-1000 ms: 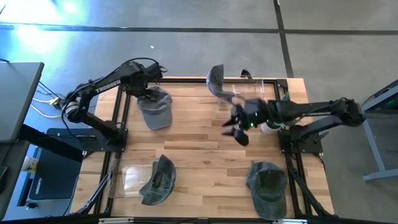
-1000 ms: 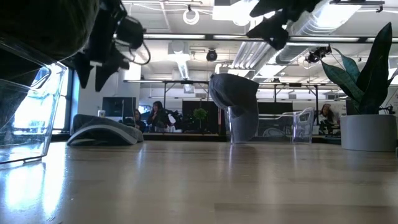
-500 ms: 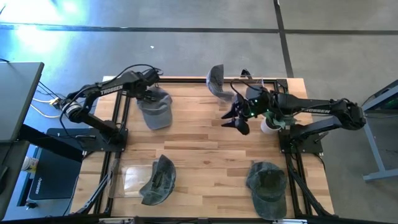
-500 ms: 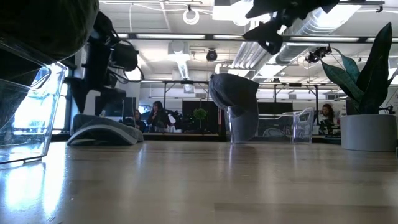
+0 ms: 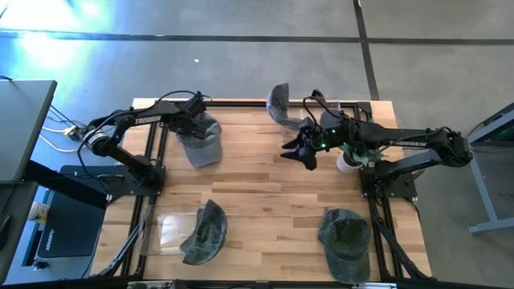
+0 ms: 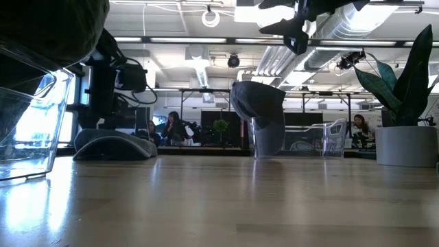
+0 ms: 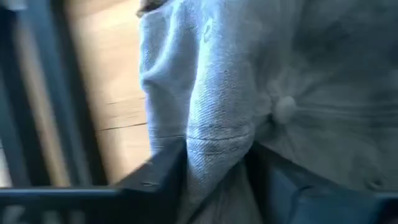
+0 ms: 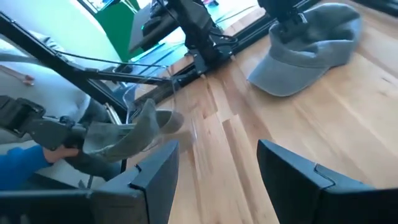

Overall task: Pick & Place hat
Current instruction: Put the gray cap into the top transparent bin

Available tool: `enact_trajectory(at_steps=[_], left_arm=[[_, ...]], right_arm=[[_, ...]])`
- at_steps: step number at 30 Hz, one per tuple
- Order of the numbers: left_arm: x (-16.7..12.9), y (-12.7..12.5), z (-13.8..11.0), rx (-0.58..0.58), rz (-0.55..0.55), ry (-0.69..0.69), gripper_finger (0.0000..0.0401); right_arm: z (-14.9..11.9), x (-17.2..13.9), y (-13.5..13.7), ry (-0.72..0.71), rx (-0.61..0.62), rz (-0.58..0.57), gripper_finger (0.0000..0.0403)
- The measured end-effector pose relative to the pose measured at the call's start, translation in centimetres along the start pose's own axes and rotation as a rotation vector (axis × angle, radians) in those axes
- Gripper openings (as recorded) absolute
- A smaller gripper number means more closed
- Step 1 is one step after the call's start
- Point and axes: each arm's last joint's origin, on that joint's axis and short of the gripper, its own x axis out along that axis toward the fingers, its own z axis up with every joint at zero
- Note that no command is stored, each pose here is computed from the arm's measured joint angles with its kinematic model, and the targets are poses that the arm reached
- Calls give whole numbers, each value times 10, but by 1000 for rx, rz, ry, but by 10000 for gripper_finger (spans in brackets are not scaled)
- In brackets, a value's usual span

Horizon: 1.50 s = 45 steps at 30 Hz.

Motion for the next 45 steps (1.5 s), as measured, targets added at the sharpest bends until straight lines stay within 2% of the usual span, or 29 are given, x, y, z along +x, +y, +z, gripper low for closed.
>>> enact_trajectory(at_steps=[4, 6, 10, 14, 19, 23, 26, 28, 32, 35, 38, 41, 45], left_arm=[[-10, -6, 2, 91, -115, -7, 43], [-21, -9, 4, 113, -219, -14, 13], [-67, -16, 7, 115, -502, -83, 25], [-120, -22, 3, 156, -793, -196, 8], [-171, -30, -2, 199, -1156, -351, 7], [-197, -41, -5, 202, -1357, -452, 4], [-210, -47, -7, 183, -1436, -508, 2], [-214, -51, -9, 146, -1461, -505, 2], [-212, -62, -14, 38, -1451, -434, 1], [-214, -69, -19, 5, -1453, -409, 1], [-215, -73, -24, -29, -1444, -391, 1], [-216, -79, -29, -48, -1443, -383, 1], [-216, -82, -32, -55, -1433, -375, 1]], right_arm=[[1, 1, 5, -18, 30, 28, 211], [1, 2, 11, -40, 34, 44, 209], [1, 4, 26, -82, 6, 101, 198], [14, -3, 45, -135, -77, 106, 184], [43, -18, 69, -263, -262, 46, 164], [63, -27, 84, -340, -435, 41, 152], [75, -30, 91, -348, -481, 12, 153], [78, -28, 92, -290, -502, -22, 164], [80, -20, 92, -119, -511, -104, 208], [78, -7, 90, -19, -555, -158, 250], [71, 13, 86, 38, -632, -292, 282], [63, 32, 78, 104, -702, -418, 294], [55, 53, 69, 165, -746, -479, 293]])
